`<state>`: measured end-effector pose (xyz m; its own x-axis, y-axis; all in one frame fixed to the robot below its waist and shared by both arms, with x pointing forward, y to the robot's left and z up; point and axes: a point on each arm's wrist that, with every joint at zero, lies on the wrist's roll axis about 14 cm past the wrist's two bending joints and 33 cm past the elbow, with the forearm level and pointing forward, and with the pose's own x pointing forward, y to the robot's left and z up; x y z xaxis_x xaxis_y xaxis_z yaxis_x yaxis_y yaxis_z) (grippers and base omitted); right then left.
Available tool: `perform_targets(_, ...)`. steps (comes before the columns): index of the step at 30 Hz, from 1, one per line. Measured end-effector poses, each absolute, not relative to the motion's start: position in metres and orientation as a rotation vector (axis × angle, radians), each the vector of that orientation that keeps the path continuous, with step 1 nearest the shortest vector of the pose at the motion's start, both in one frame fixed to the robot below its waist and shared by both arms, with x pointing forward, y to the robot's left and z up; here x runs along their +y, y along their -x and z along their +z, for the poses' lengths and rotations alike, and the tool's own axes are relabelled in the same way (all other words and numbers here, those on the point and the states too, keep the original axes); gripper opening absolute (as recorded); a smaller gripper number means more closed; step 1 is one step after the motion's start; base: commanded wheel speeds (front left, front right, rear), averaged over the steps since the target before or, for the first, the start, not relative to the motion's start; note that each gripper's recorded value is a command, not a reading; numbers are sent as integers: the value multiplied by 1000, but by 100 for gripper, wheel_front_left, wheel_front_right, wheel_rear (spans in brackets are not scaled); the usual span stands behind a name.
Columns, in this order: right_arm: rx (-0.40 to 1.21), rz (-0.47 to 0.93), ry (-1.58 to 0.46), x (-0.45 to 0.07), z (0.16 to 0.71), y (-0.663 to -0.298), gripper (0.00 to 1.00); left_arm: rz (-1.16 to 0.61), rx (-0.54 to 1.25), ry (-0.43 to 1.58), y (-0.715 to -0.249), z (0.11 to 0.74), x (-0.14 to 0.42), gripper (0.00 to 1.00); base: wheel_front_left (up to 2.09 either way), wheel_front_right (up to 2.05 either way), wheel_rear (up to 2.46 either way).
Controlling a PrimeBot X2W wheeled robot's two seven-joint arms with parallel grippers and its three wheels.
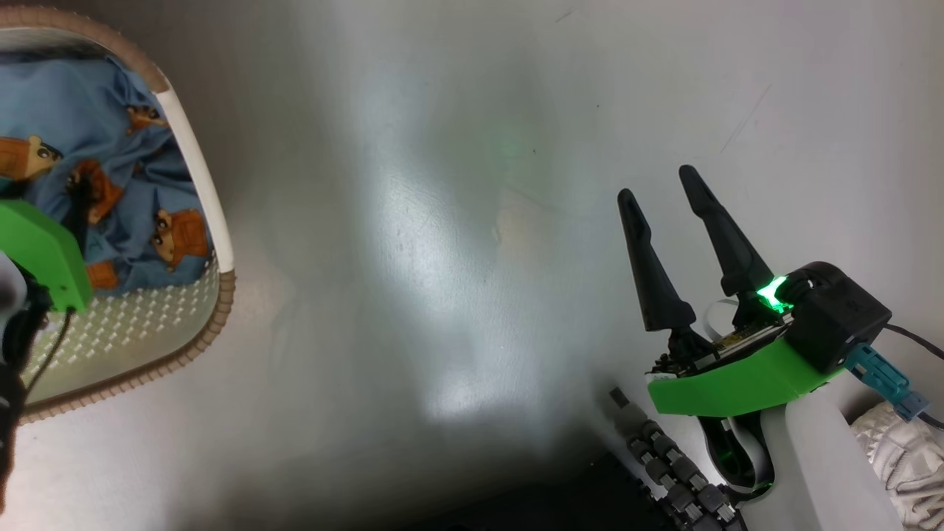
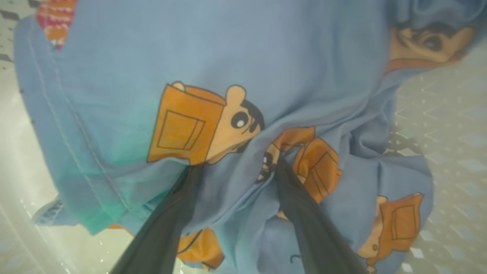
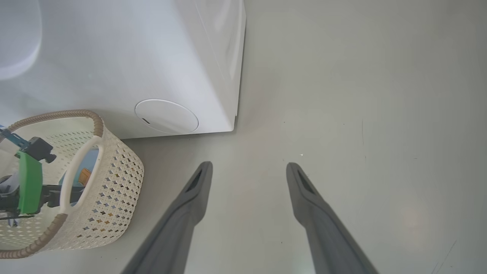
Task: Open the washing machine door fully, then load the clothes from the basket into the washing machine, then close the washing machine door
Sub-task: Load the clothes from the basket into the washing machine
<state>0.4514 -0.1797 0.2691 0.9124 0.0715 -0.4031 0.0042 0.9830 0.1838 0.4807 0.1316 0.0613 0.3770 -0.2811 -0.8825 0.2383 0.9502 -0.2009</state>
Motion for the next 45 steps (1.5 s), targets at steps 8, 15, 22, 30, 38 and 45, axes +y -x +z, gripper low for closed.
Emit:
perform_targets(8,431,25,-195,-181,265,-449,100,-347,1150,23,-488,56,129,100,0,0,0)
perform_targets(15,420,14,-198,-185,270,-450,100,-351,1170,45,-483,56,120,0,0,0,0)
perform_targets(22,376,12,-194,-188,283,-460,100,-329,1106,100,-491,68,114,0,0,0,0)
perform_targets(30,299,18,-189,-189,310,-474,100,-294,982,174,-491,101,112,0,0,0,0)
perform_targets(38,240,47,-193,-180,335,-481,100,-267,871,231,-490,142,115,0,0,0,0)
perform_targets(45,189,79,-195,-169,358,-486,100,-255,779,264,-492,182,117,0,0,0,0)
